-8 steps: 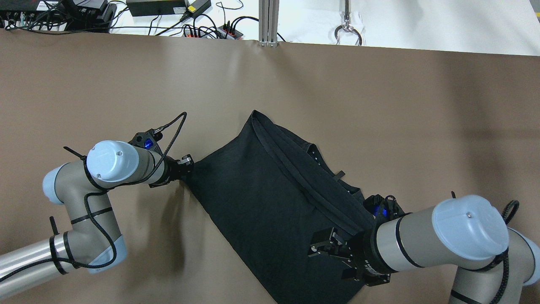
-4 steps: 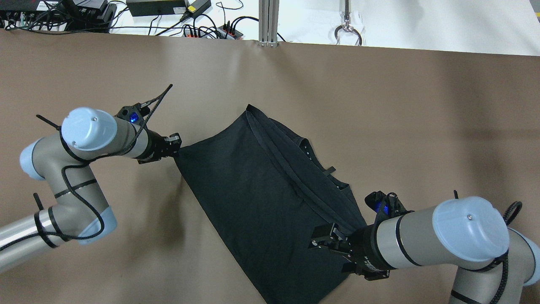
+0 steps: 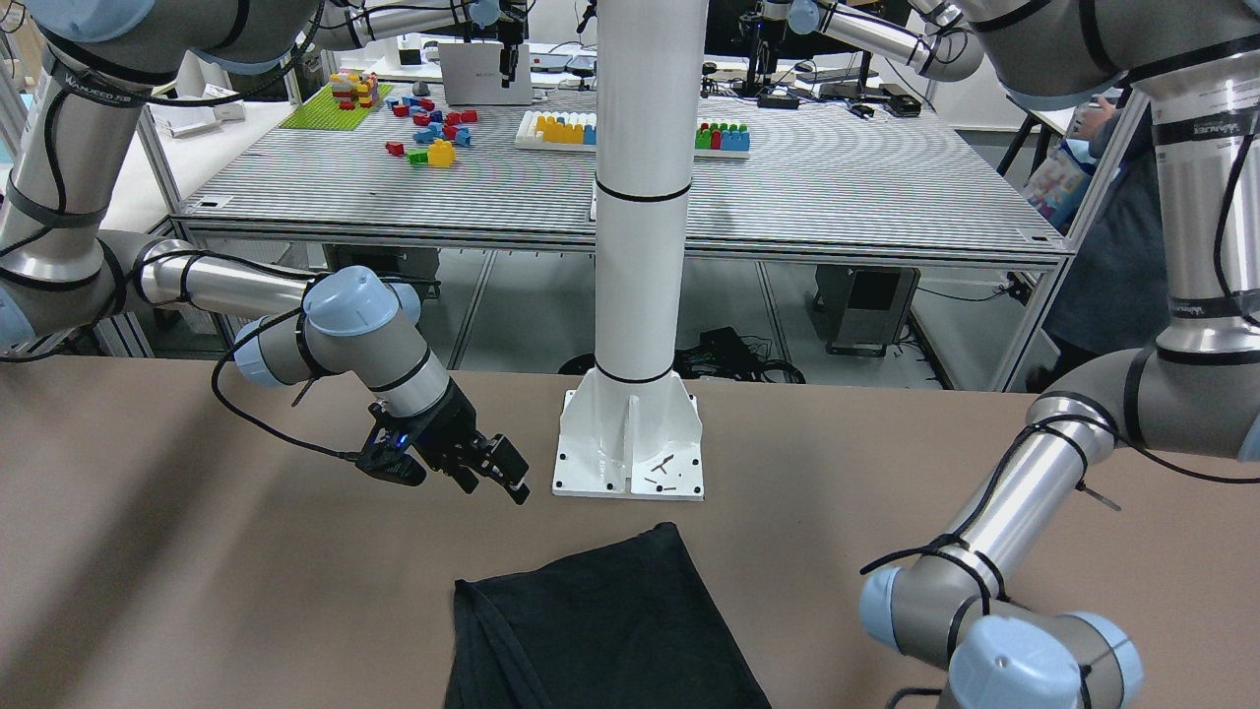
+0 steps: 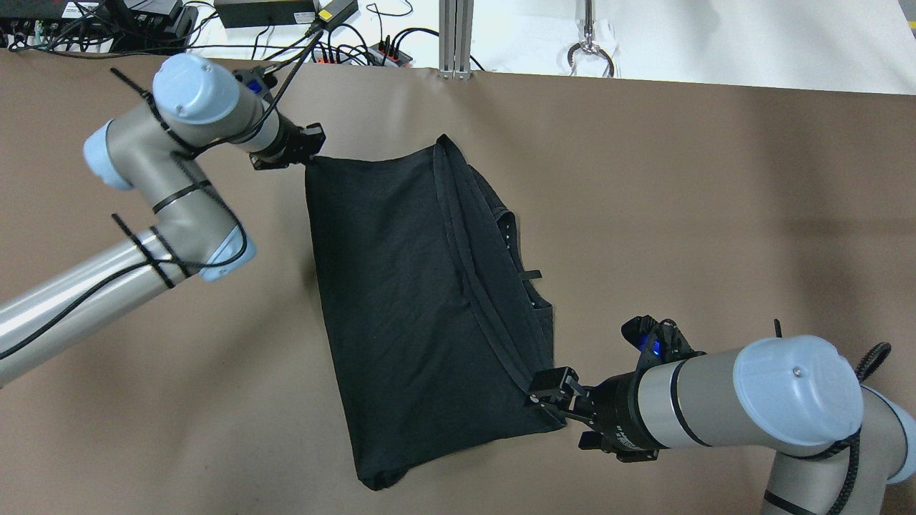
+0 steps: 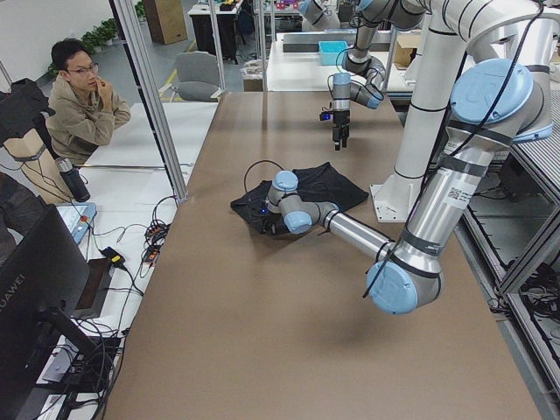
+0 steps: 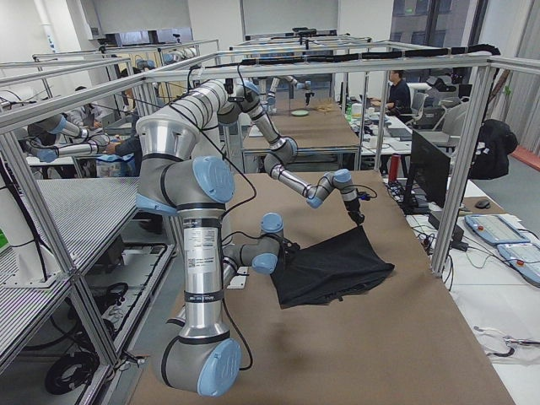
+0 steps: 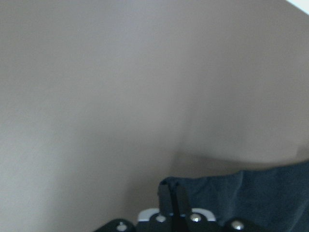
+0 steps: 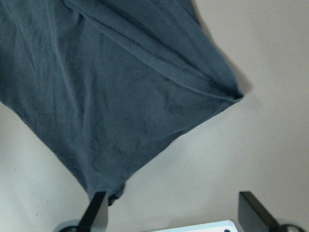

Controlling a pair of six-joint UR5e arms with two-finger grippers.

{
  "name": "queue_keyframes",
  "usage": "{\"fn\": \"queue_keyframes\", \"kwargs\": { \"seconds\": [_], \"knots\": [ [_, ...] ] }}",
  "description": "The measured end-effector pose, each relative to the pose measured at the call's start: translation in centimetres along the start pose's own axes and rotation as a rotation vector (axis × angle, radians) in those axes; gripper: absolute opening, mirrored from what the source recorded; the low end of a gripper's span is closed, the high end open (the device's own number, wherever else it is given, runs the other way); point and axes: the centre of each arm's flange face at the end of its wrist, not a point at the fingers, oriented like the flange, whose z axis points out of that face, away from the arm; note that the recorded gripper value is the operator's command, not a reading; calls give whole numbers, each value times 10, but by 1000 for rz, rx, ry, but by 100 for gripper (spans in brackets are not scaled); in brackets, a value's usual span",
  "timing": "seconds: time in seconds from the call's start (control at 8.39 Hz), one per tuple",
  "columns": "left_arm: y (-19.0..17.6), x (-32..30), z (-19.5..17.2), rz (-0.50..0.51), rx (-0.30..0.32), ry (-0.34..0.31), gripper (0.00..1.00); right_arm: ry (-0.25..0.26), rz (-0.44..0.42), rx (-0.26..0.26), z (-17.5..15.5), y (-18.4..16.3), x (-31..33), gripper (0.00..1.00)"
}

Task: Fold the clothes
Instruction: 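Pull the left gripper's corner away from the robot while the right gripper holds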

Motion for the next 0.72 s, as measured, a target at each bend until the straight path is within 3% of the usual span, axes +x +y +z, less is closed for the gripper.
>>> {"fn": "queue_keyframes", "kwargs": {
  "seconds": [0.24, 0.36, 0.48, 0.72],
  "knots": [
    [-46, 67, 15, 25, 38, -11, 0, -3, 2, 37, 3, -5, 1, 95],
    [-56, 93, 23, 40, 61, -2, 83, -6, 3, 60, 5, -8, 1, 95],
    [-62, 115, 28, 50, 84, 0, 100, -6, 5, 84, 8, -12, 1, 95],
    [-66, 140, 26, 61, 113, 8, 100, -11, -7, 137, 15, -19, 0, 95]
  ]
}}
